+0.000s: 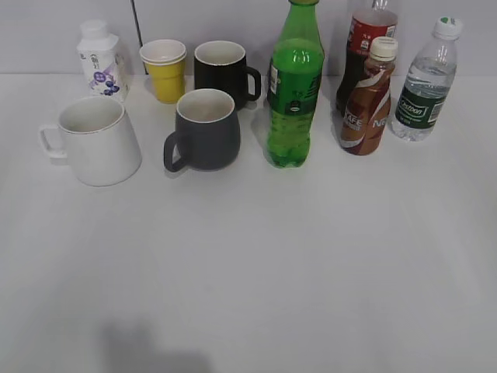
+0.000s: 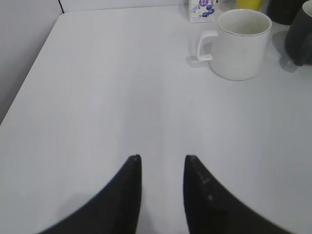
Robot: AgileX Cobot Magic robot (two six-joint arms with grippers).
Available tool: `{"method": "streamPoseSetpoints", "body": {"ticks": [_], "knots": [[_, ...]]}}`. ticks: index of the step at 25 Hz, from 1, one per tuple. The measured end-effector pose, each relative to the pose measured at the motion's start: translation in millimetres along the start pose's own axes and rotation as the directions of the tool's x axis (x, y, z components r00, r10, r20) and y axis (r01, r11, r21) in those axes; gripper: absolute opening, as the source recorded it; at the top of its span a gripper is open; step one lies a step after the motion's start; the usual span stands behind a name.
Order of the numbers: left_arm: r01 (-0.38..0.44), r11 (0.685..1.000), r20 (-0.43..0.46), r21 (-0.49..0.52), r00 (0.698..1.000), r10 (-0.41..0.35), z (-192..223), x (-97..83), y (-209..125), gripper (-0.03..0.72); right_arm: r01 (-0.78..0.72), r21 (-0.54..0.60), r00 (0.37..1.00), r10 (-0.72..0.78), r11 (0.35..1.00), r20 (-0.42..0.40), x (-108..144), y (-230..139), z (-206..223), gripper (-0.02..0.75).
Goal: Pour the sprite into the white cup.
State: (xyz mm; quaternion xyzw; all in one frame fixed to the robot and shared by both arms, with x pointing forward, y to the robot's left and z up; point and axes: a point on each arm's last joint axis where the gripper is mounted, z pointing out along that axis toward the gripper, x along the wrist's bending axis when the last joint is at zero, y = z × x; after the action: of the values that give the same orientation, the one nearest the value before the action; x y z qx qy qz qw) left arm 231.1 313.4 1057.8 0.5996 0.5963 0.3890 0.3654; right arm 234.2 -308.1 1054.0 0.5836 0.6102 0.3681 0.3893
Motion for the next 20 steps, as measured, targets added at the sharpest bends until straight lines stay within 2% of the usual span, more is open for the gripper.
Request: {"method": "streamPoseSetpoints", "body": {"ticks": [20], "knots": [[0.0,1.0,0.0,0.0,1.0,0.0,0.0,0.0,0.0,0.235,0.0,0.0,1.0,0.0,1.0,0.0,0.0,0.0,0.0,0.586]]}}
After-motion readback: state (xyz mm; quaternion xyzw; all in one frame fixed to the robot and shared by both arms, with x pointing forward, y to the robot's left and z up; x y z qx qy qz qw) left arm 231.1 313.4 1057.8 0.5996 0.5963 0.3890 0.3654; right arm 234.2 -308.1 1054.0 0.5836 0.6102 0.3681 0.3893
